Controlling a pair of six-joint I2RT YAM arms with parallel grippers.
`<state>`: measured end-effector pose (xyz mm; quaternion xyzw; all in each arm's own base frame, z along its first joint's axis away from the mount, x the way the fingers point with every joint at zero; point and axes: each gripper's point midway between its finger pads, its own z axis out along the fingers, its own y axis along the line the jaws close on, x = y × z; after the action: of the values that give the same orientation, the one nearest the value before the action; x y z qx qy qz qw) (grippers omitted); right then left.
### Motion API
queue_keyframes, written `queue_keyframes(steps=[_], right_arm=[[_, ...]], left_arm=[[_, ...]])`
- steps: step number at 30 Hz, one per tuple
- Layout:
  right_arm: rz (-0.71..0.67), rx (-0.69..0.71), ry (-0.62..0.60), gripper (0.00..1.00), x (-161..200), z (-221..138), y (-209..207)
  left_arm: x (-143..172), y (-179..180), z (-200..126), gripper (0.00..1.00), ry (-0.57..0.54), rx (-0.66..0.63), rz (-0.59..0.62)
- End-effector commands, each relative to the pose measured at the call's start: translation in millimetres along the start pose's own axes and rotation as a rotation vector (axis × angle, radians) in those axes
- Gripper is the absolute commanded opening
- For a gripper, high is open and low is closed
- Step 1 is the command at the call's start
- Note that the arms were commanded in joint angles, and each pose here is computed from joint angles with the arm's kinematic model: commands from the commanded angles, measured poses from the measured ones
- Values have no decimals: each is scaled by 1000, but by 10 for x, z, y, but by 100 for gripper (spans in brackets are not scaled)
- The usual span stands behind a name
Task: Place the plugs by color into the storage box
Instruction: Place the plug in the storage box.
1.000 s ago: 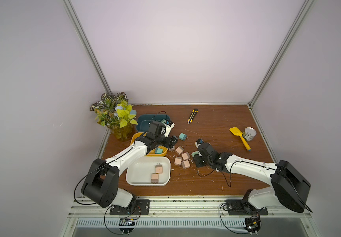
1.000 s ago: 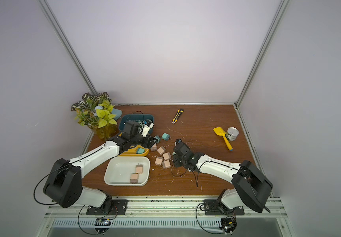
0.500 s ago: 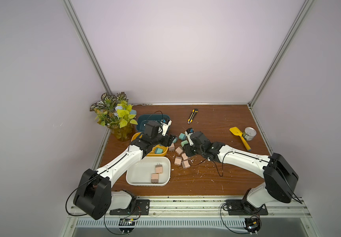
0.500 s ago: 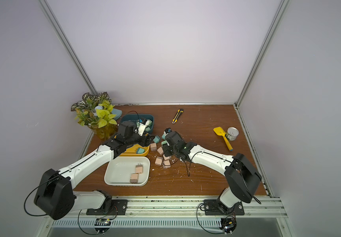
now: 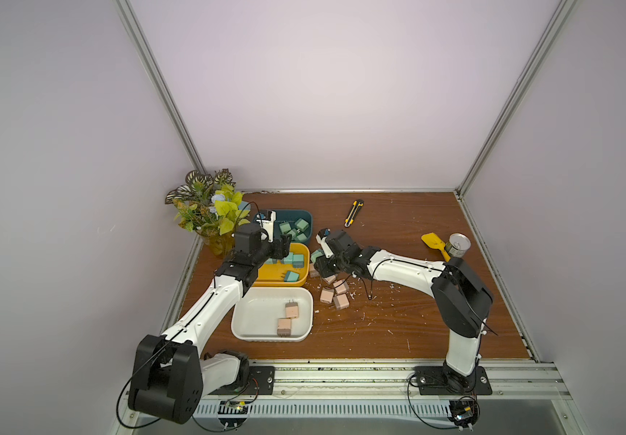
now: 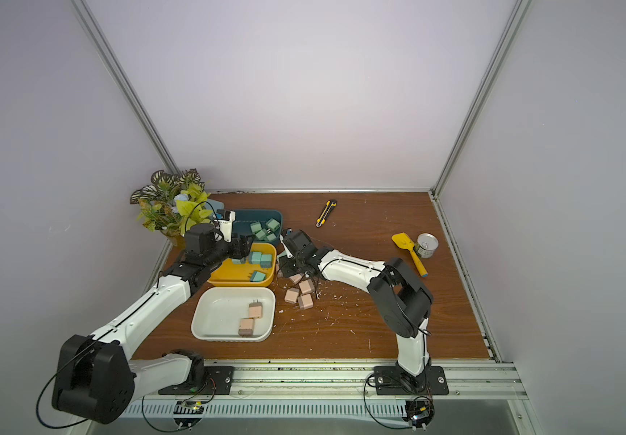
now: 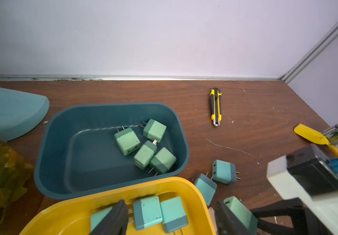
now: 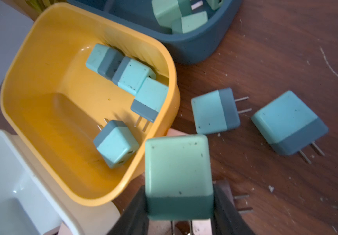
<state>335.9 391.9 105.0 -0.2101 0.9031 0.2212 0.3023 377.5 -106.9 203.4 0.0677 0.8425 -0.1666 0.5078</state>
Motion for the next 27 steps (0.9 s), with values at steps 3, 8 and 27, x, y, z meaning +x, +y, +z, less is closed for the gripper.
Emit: queue_keyframes(steps=[3, 8, 27], right_arm=[[-45, -86, -79, 36, -458, -33, 315], [-66, -106, -73, 36, -637, 109, 429], [21, -346, -160, 39, -1471, 735, 981]], left_arm=[[-107, -20, -33, 69, -43, 19, -27], [-89, 10, -23, 69, -40, 12, -31], [-152, 505, -60, 70, -50, -130, -132]])
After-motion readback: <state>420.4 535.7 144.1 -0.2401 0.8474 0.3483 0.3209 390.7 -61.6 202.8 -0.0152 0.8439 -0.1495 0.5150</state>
